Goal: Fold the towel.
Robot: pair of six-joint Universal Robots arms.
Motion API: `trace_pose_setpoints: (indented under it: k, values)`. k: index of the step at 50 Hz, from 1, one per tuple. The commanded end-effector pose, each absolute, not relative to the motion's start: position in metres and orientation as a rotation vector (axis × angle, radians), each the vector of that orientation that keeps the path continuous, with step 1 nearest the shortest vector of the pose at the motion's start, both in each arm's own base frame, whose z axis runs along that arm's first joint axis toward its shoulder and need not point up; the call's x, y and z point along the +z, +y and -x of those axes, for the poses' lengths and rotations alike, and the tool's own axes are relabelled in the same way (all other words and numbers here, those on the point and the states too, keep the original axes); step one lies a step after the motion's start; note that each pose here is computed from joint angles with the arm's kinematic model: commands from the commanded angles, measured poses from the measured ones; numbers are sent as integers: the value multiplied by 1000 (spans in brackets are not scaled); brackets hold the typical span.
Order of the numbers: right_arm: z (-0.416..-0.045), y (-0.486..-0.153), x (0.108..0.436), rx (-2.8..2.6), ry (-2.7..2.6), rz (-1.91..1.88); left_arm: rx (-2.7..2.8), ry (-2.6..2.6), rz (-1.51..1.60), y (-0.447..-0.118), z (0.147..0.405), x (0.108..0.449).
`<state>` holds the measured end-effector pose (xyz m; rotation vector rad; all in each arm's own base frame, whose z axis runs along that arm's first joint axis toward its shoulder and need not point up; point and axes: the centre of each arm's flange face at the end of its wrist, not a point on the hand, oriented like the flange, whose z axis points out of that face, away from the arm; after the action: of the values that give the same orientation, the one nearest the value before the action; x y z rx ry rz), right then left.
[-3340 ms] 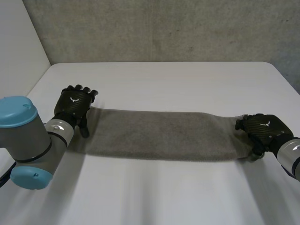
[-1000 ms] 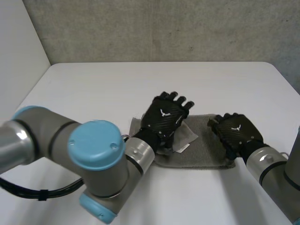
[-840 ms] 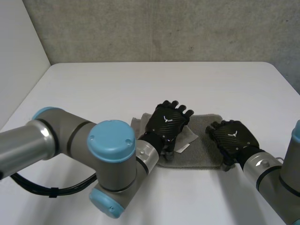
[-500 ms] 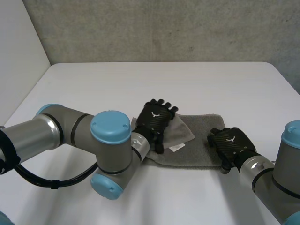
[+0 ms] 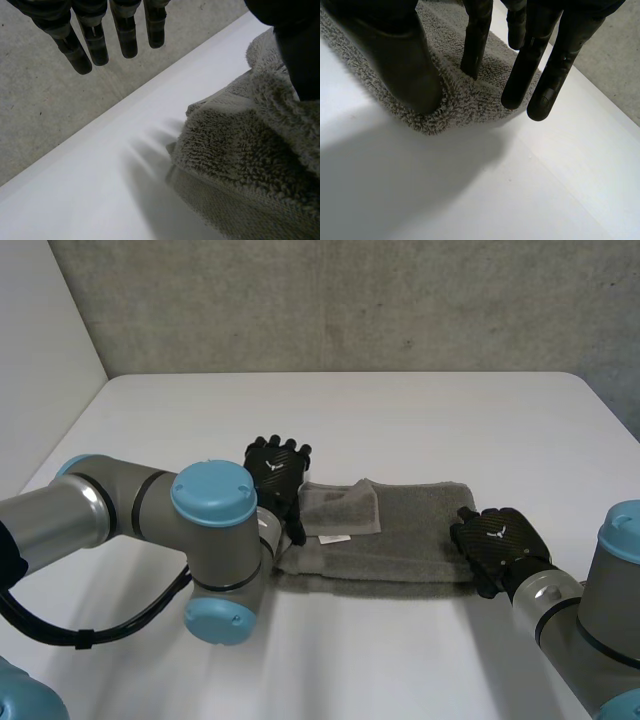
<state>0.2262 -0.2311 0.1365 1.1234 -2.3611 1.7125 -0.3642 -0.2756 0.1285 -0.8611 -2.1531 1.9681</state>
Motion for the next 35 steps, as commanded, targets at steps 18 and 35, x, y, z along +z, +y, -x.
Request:
trace_pose_setpoints:
  k: [18, 35]
  values:
    - [-225, -233, 137, 1710, -2347, -1102, 1869, -1998, 980, -241, 390, 135]
    - [-224, -234, 137, 1709, -2346, -1099, 1908, -1948, 978, -256, 408, 129]
